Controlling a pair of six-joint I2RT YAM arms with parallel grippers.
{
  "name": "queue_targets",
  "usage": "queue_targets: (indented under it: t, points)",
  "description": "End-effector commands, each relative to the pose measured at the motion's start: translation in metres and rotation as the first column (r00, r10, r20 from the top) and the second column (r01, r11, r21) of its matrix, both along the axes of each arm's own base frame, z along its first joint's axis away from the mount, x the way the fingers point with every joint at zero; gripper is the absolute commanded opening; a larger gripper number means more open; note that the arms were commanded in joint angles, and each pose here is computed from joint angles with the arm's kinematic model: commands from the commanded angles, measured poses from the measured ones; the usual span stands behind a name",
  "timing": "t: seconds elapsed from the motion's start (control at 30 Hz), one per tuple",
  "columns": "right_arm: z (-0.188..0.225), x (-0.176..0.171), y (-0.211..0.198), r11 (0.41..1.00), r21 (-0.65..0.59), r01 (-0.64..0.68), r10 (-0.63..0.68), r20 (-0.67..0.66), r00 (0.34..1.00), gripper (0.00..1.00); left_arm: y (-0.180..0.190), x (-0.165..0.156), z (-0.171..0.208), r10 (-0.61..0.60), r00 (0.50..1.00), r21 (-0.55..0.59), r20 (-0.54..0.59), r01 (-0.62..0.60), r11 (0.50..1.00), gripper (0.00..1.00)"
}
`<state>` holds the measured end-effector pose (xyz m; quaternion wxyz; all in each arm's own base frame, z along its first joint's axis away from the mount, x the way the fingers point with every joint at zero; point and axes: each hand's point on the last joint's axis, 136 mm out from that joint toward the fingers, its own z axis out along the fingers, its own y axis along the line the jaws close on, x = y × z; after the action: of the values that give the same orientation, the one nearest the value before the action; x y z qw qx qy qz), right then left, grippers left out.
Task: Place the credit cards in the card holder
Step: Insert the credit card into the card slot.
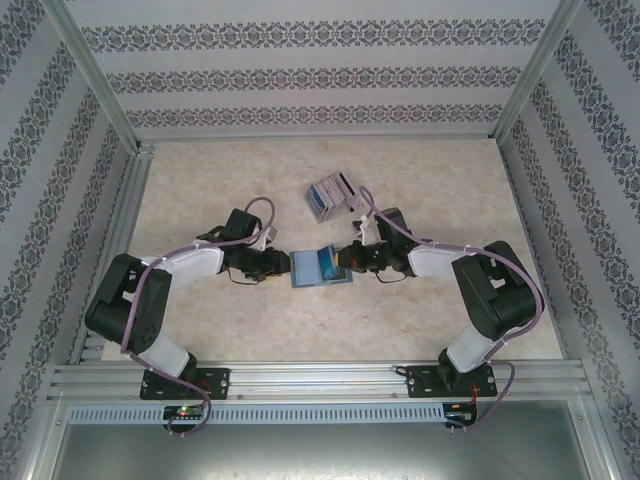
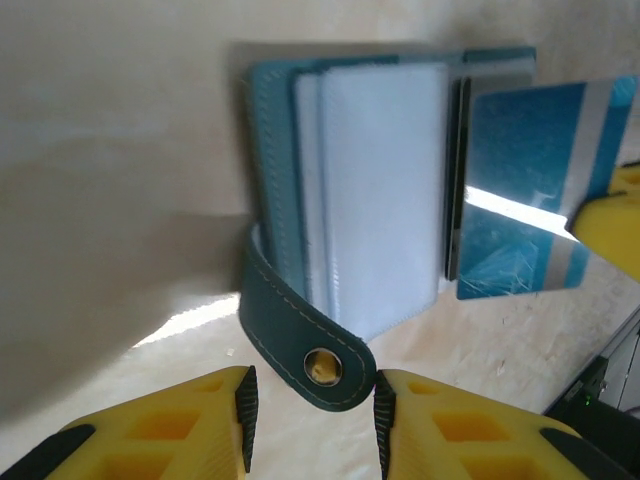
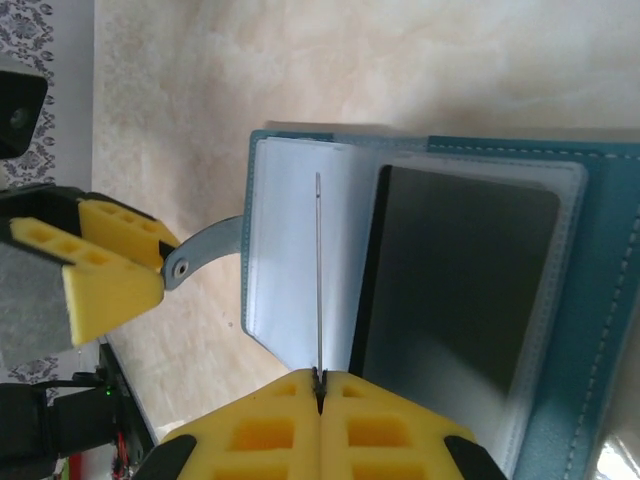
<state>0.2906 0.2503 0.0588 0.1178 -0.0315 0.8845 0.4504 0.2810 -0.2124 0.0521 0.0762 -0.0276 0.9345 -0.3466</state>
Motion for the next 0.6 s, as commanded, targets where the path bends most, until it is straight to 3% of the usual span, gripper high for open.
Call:
queue_targets:
  t: [0.0, 0.57]
  points:
    - [-0.006, 0.006, -0.003, 0.999, 0.015, 0.029, -0.029, 0.005, 1.0, 0.06, -0.009, 0.001, -0.006, -0.01, 1.0, 0.02, -0.004, 0.01, 1.0, 0.38]
    - [-0.018, 0.003, 0.004, 0.993, 0.107, 0.048, -0.034, -0.131, 0.991, 0.07, -0.013, -0.005, -0.029, -0.008, 0.999, 0.053, -0.043, 0.011, 0.999, 0.37]
